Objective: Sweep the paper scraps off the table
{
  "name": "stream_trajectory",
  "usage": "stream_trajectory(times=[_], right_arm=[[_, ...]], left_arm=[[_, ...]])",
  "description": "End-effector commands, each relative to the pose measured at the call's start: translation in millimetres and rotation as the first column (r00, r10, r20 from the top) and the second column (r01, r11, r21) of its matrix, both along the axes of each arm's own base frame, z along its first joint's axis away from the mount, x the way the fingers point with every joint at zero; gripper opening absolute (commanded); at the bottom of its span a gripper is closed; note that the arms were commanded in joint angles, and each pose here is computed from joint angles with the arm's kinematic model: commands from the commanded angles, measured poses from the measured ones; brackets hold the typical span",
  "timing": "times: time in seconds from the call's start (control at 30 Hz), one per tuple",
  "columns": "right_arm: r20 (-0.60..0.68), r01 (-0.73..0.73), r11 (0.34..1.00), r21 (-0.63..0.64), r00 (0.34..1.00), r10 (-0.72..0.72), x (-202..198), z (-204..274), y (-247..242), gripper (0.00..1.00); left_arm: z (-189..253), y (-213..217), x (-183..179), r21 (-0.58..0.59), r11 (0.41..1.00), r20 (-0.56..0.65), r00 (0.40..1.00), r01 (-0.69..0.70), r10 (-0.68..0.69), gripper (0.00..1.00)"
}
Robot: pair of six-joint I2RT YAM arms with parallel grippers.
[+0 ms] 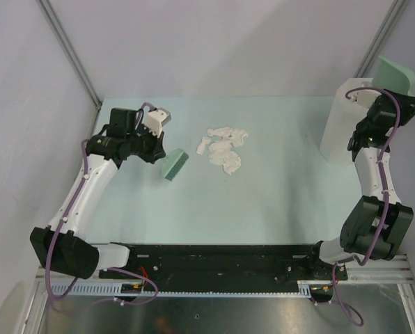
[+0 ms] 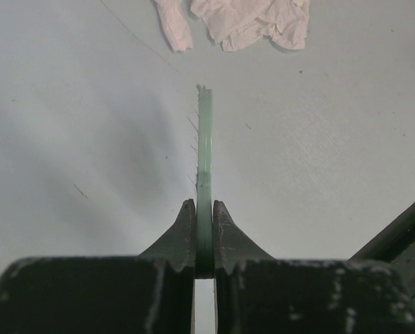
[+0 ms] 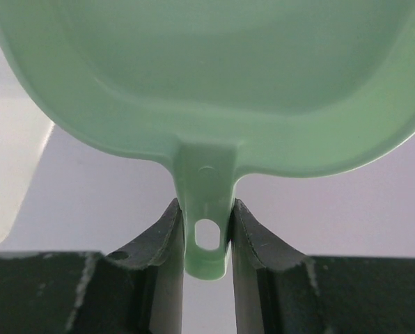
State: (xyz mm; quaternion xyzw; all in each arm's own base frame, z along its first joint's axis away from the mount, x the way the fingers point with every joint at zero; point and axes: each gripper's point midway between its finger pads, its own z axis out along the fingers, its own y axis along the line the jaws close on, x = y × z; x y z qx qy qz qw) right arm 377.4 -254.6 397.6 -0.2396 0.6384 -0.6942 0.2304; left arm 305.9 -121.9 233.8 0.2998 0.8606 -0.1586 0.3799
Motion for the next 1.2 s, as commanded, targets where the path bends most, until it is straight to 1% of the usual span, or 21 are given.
stream_trajectory(times=[0.0, 0.07, 0.17, 0.2, 0.27, 0.37, 0.43, 0.47, 0.53, 0.57, 0.67, 0.73, 0.77, 0.83, 0.87, 0.97, 1.03, 1.07, 1.1, 1.13, 1.17], right_arm=[[-0.055, -0.027, 0.996, -0.086, 0.998, 0.023, -13.6, 21.5, 7.9, 0.00], [-0.016, -0.018, 0.995, -0.100, 1.000, 0.016, -20.7, 34.2, 7.5, 0.00], [-0.101, -0.062, 0.989, -0.134, 0.994, 0.048, -20.8, 42.1, 13.5, 0.00], [-0.195, -0.088, 0.987, -0.132, 0.979, 0.061, -17.0, 31.0, 16.4, 0.00], [-0.320, -0.127, 0.986, -0.112, 0.944, 0.085, -11.7, 13.2, 23.4, 0.00], [-0.449, -0.146, 0.985, -0.089, 0.889, 0.092, -11.9, -8.0, 26.5, 0.00], [-0.496, -0.161, 0.984, -0.078, 0.863, 0.102, -13.1, -13.0, 27.8, 0.00], [-0.564, -0.182, 0.982, -0.046, 0.816, 0.125, -15.5, -26.7, 31.0, 0.00], [-0.596, -0.212, 0.977, -0.028, 0.788, 0.154, -15.2, -28.9, 36.4, 0.00], [-0.536, -0.205, 0.978, -0.050, 0.831, 0.147, -12.6, -11.4, 35.4, 0.00], [-0.413, -0.163, 0.983, -0.086, 0.904, 0.113, -7.5, 20.5, 30.1, 0.00], [-0.353, -0.167, 0.982, -0.094, 0.927, 0.123, -1.5, 32.8, 33.9, 0.00], [-0.263, -0.158, 0.983, -0.097, 0.956, 0.128, -0.4, 47.1, 34.4, 0.00], [-0.205, -0.140, 0.984, -0.110, 0.972, 0.116, 0.8, 61.8, 35.0, 0.00], [-0.145, -0.133, 0.983, -0.123, 0.983, 0.115, -0.4, 73.8, 35.6, 0.00], [-0.004, -0.119, 0.986, -0.118, 0.993, 0.120, -4.4, 95.7, 38.5, 0.00], [0.148, -0.138, 0.988, -0.062, 0.978, 0.146, -8.9, 113.9, 44.5, 0.00], [0.159, -0.156, 0.988, -0.009, 0.975, 0.156, -6.8, 111.0, 46.9, 0.00], [0.223, -0.178, 0.983, 0.042, 0.961, 0.164, -6.1, 114.9, 49.8, 0.00], [0.363, -0.220, 0.970, 0.100, 0.916, 0.170, -10.0, 134.4, 57.3, 0.00], [0.393, -0.235, 0.961, 0.143, 0.905, 0.163, -7.5, 133.2, 59.8, 0.00]], left_arm=[[25.0, -15.8, 10.9, -0.044, 0.996, 0.071, 0.995, 0.079, -0.076, 0.00], [27.4, -19.0, 10.8, -0.055, 0.994, 0.074, 0.993, 0.097, -0.093, 0.00], [25.7, -18.6, 11.1, -0.047, 0.993, 0.076, 0.992, 0.104, -0.100, 0.00], [24.7, -17.5, 11.2, -0.040, 0.994, 0.078, 0.992, 0.102, -0.099, 0.00], [22.9, -14.7, 11.7, -0.020, 0.995, 0.083, 0.991, 0.102, -0.100, 0.00], [17.6, -10.5, 12.6, 0.012, 0.995, 0.077, 0.992, 0.104, -0.104, 0.00], [14.5, -9.2, 12.8, 0.022, 0.994, 0.065, 0.992, 0.106, -0.107, 0.00], [13.4, -8.9, 12.7, 0.027, 0.993, 0.062, 0.992, 0.111, -0.112, 0.00], [11.9, -11.7, 12.9, 0.017, 0.992, 0.051, 0.991, 0.124, -0.125, 0.00], [11.8, -12.8, 13.0, 0.014, 0.992, 0.050, 0.990, 0.129, -0.130, 0.00], [9.7, -17.7, 12.8, -0.007, 0.989, 0.035, 0.989, 0.147, -0.147, 0.00], [10.3, -19.5, 12.3, -0.016, 0.988, 0.033, 0.988, 0.154, -0.153, 0.00], [9.9, -19.6, 12.4, -0.018, 0.988, 0.030, 0.988, 0.152, -0.151, 0.00], [8.1, -19.3, 12.4, -0.016, 0.988, 0.026, 0.988, 0.151, -0.150, 0.00], [8.1, -19.1, 12.9, -0.014, 0.988, 0.026, 0.988, 0.151, -0.150, 0.00], [7.2, -19.4, 13.1, -0.018, 0.989, 0.019, 0.989, 0.146, -0.145, 0.00], [6.5, -20.3, 13.2, -0.026, 0.990, 0.013, 0.990, 0.142, -0.142, 0.00], [6.9, -21.5, 12.9, -0.034, 0.989, 0.009, 0.990, 0.142, -0.142, 0.00], [6.7, -22.2, 12.7, -0.038, 0.989, 0.007, 0.990, 0.144, -0.144, 0.00], [7.9, -22.6, 12.8, -0.041, 0.989, 0.008, 0.990, 0.143, -0.143, 0.00], [8.5, -22.7, 13.0, -0.041, 0.989, 0.010, 0.990, 0.143, -0.143, 0.00]])
